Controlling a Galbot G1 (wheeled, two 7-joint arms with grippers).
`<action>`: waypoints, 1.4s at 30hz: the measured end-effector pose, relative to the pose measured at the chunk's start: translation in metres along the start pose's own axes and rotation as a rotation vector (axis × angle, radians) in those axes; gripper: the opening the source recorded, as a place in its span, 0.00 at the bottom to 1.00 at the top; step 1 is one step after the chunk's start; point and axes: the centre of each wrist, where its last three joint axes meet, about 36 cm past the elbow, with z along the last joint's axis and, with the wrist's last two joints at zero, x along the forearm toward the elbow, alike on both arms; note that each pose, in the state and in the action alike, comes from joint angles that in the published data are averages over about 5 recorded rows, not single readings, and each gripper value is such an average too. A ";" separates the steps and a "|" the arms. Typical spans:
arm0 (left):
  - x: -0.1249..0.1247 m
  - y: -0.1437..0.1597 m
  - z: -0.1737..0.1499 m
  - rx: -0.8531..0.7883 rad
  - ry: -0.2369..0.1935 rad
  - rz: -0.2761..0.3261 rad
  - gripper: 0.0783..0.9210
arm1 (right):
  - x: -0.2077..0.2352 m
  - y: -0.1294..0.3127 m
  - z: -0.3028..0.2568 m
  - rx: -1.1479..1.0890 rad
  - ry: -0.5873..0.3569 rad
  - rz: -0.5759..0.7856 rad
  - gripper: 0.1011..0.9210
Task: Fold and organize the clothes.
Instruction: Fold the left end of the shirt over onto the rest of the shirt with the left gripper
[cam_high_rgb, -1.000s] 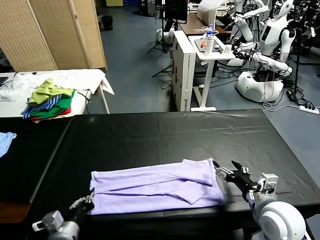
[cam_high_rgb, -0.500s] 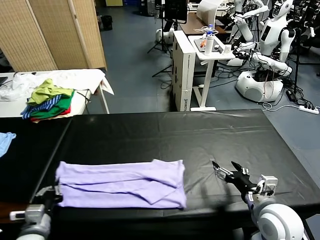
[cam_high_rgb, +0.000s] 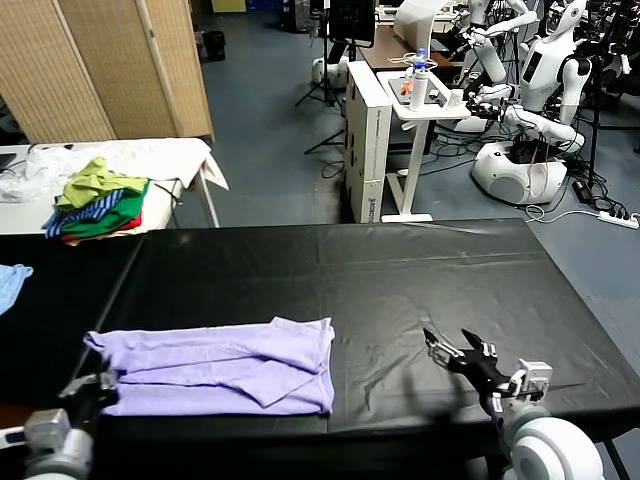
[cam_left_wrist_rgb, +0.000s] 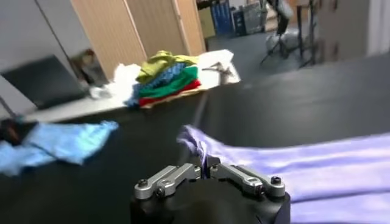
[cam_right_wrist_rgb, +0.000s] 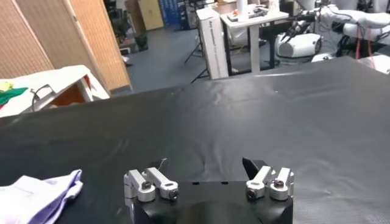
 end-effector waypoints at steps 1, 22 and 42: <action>0.001 -0.009 -0.001 0.043 0.006 0.037 0.12 | 0.001 -0.001 0.001 -0.001 0.002 0.005 0.98; -0.026 -0.113 0.026 0.224 0.129 0.426 0.12 | 0.008 0.001 0.019 -0.015 0.025 0.046 0.98; -0.038 -0.132 0.050 0.175 0.120 0.419 0.12 | 0.004 0.003 0.022 0.003 0.040 0.034 0.98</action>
